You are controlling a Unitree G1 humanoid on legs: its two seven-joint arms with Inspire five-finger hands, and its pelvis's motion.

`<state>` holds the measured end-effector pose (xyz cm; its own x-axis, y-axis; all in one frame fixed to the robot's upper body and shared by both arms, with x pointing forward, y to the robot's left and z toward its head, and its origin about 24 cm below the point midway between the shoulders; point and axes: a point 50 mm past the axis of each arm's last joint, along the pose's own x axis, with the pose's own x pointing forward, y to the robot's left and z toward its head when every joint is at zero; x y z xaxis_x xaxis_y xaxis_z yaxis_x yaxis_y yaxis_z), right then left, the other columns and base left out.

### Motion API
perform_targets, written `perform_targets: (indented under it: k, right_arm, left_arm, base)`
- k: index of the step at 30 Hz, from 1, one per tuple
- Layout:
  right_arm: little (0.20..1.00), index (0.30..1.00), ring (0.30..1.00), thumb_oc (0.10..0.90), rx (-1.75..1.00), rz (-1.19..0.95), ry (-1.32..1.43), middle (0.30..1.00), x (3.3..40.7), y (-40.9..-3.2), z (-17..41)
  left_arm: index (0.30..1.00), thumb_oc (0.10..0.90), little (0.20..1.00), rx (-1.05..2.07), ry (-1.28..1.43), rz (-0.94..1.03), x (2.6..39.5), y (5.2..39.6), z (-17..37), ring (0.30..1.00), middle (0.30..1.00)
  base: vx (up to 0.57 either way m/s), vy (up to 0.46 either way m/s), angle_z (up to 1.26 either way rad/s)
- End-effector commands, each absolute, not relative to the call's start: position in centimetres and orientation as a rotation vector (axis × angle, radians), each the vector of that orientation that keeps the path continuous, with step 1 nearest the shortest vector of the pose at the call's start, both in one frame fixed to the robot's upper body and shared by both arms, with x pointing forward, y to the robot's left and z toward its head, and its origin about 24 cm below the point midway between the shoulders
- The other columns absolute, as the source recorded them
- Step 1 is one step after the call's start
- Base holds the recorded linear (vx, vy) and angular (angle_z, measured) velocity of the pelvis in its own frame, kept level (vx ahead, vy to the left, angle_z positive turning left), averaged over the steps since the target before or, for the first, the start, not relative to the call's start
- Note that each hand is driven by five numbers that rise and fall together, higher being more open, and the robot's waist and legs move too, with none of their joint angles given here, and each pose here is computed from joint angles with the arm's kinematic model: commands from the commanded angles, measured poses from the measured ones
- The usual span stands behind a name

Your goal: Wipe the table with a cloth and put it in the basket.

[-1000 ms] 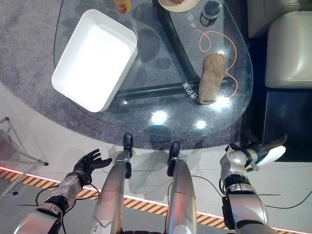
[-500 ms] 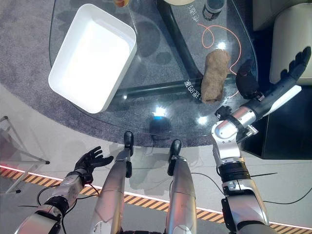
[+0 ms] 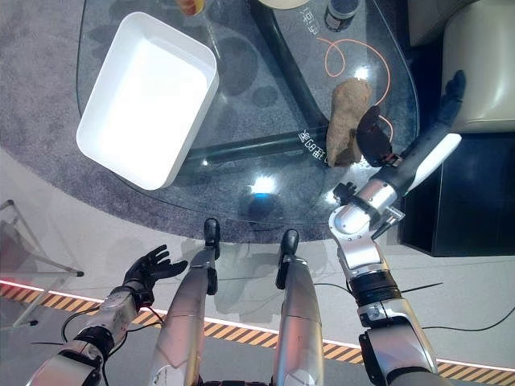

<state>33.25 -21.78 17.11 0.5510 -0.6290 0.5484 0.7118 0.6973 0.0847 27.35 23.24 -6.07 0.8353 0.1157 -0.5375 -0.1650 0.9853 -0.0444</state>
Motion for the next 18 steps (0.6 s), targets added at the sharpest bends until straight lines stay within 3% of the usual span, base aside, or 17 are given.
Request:
perform_targets:
  k: [1,18]
  right_arm:
    - [0.9,0.9,0.9,0.8,-0.136,-0.744,-0.648,0.9,33.2,-21.9,19.2]
    - [0.9,0.9,0.9,0.8,-0.173,-0.678,-0.375,0.9,36.2,-21.8,17.3]
  left_arm:
    - [0.9,0.8,0.9,-0.098,0.619,0.204,25.1,23.7,-7.8,0.9,0.9]
    - [0.9,0.8,0.9,-0.068,0.626,0.182,25.7,23.4,-7.6,0.9,0.9]
  base:
    - [0.0,0.0,0.0]
    - [0.0,0.0,0.0]
